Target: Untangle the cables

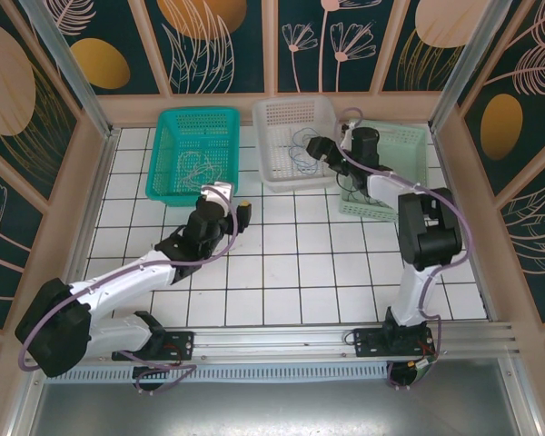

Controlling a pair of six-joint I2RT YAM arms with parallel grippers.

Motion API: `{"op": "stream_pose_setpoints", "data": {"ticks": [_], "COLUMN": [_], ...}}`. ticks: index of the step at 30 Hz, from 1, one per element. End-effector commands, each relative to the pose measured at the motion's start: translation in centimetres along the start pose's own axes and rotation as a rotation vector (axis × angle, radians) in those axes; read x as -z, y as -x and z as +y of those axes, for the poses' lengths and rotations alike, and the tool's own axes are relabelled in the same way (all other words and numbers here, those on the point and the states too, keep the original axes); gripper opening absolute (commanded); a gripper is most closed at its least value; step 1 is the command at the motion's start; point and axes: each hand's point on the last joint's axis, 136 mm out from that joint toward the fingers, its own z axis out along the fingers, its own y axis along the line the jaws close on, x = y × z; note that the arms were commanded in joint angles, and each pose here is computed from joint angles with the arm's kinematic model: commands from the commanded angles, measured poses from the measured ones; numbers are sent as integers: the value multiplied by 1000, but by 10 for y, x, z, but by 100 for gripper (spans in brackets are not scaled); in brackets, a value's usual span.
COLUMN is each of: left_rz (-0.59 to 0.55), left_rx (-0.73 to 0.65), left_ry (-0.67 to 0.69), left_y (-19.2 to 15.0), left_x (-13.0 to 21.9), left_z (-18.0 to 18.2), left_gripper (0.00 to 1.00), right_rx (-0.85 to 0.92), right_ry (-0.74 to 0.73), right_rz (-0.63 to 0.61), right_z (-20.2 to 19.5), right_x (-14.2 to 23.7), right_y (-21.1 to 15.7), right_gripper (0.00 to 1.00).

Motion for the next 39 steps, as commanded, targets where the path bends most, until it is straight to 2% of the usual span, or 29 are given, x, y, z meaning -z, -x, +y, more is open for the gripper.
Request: {"op": "stream_pose_setpoints", "data": {"ticks": [1, 5, 9, 11, 13, 16, 21, 23, 26, 31, 32, 35, 39], "left_rz": [-56, -71, -117, -142, -163, -180, -185, -190, -190, -168, -180, -264, -362], "left_rx": [51, 67, 99, 104, 100, 82, 48, 45, 41, 71, 71, 50, 50], "left_ry": [8, 50, 165, 200, 231, 261, 324, 351, 377, 534, 565, 648, 632], "left_y": [9, 8, 9, 10, 9, 9, 8, 7, 3, -12, -14, -14, -22], "left_x": [4, 5, 16, 23, 30, 36, 40, 43, 45, 51, 56, 77, 91], "left_z": [4, 12, 37, 47, 55, 63, 75, 81, 91, 139, 148, 171, 196], "left_gripper": [81, 90, 99, 99, 99, 99, 99, 99, 99, 99, 99, 99, 99], "right_rx": [150, 236, 317, 378, 439, 488, 475, 474, 491, 501, 495, 511, 508], "right_ry": [53, -33, -155, -252, -391, -534, -580, -573, -586, -592, -585, -552, -536], "right_rz": [-108, -183, -349, -418, -493, -542, -606, -646, -632, -636, -589, -577, -562], "right_z": [36, 32, 18, 1, -26, -72, -112, -116, -124, -140, -142, -138, -139], "right_x": [39, 81, 142, 168, 191, 211, 224, 225, 215, 205, 198, 194, 192], "right_y": [19, 14, 12, 5, 2, -8, -21, -21, -18, -27, -30, -29, -29], "right_gripper": [87, 87, 83, 82, 89, 94, 95, 95, 93, 91, 91, 92, 94]}}
